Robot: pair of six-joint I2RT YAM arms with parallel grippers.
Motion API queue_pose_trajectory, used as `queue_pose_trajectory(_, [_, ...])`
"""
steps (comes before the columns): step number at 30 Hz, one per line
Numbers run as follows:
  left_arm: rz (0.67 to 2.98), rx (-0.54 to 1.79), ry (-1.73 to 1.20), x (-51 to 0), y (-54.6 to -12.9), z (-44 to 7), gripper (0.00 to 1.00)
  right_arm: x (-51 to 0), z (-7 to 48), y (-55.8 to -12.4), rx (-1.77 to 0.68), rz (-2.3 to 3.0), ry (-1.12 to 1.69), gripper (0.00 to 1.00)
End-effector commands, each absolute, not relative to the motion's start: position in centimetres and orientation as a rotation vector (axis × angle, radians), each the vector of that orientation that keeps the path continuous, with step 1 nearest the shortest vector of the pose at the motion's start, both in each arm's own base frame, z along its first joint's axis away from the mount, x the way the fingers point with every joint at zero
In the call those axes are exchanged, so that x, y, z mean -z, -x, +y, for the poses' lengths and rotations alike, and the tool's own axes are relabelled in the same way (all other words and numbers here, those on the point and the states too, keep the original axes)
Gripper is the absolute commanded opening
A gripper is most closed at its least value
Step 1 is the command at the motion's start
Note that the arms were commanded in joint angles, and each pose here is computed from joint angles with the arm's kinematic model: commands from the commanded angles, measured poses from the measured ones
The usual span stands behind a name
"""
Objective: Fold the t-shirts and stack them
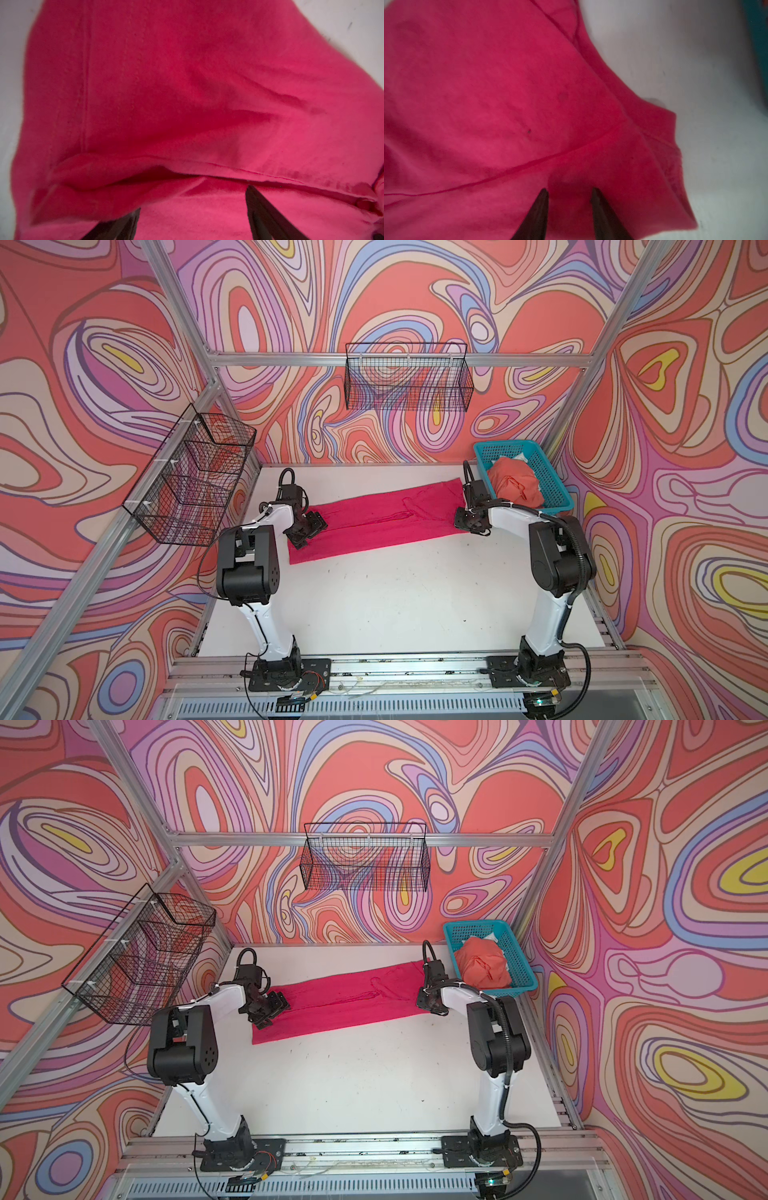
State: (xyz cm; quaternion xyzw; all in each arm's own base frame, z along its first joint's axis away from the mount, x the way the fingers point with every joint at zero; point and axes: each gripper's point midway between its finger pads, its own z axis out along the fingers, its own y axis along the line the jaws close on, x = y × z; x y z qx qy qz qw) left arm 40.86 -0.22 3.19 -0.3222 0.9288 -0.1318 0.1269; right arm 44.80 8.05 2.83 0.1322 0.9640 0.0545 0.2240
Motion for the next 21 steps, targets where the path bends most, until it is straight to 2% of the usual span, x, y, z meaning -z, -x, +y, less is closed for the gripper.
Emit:
queue_pose_trajectory(1, [2.851, 0.258, 1.051, -0.2, -36.7, 0.7, 0.81, -0.8, 5.3, -44.1, -0.063, 2.678, -0.458, 0.37])
queue_pose_trajectory(6, [2.862, 0.246, 1.047, -0.2, -36.4, 0.8, 0.81, 0.8, 2.9, -42.9, 0.055, 2.712, -0.506, 0.37])
queue_pose_trajectory(10, [2.880, 0.253, 1.053, -0.2, -35.4, 0.6, 0.81, 0.8, 3.0, -43.4, 0.045, 2.712, -0.484, 0.37])
queue_pose_trajectory(21, [2.968, 0.318, 1.140, -0.1, -27.7, -2.5, 0.81, 1.7, 4.1, -50.0, 0.055, 2.709, -0.356, 0.37])
